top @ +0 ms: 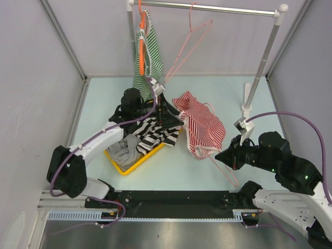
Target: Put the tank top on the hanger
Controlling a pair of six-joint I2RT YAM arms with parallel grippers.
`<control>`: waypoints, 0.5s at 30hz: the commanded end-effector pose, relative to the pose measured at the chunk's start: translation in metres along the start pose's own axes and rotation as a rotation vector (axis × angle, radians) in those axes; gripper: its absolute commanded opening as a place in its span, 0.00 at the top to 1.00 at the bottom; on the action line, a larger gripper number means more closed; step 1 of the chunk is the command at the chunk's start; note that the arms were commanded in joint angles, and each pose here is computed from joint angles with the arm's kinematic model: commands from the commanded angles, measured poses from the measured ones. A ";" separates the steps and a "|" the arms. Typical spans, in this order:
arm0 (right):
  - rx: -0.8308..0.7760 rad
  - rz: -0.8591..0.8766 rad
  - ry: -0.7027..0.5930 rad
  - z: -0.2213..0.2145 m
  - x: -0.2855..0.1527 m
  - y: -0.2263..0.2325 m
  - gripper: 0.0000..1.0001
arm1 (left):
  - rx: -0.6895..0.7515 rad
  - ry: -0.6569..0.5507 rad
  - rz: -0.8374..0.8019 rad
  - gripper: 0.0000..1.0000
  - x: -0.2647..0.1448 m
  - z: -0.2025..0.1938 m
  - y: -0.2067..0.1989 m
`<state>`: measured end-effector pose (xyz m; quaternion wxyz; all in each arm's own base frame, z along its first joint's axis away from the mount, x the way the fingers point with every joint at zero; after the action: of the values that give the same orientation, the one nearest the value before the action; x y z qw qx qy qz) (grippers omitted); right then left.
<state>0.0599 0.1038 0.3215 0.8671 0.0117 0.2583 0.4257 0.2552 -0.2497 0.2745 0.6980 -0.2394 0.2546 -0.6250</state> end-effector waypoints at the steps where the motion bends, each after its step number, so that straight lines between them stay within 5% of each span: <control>1: -0.041 0.055 -0.108 0.019 -0.007 0.008 1.00 | 0.171 -0.056 0.096 0.10 -0.022 0.027 -0.030; 8: -0.073 0.118 -0.140 0.027 -0.006 0.014 1.00 | 0.319 -0.060 0.206 0.02 -0.050 0.024 -0.045; 15: -0.091 0.226 -0.116 0.030 -0.002 0.023 1.00 | 0.491 -0.061 0.061 0.08 -0.048 0.027 -0.057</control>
<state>0.0581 0.1141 0.3276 0.8448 0.0178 0.2470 0.4744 0.2248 -0.2075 0.3267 0.7763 -0.1196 0.1387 -0.6032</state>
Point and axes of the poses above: each gripper's point midway between its finger pads, its own x axis out along the fingers, its own y axis along the line the jaws close on, z = x × y, the point moved 8 cm from there along -x, back along the fingers, and after that the axes turned 12 degrees about -x, right-handed, at the moved point
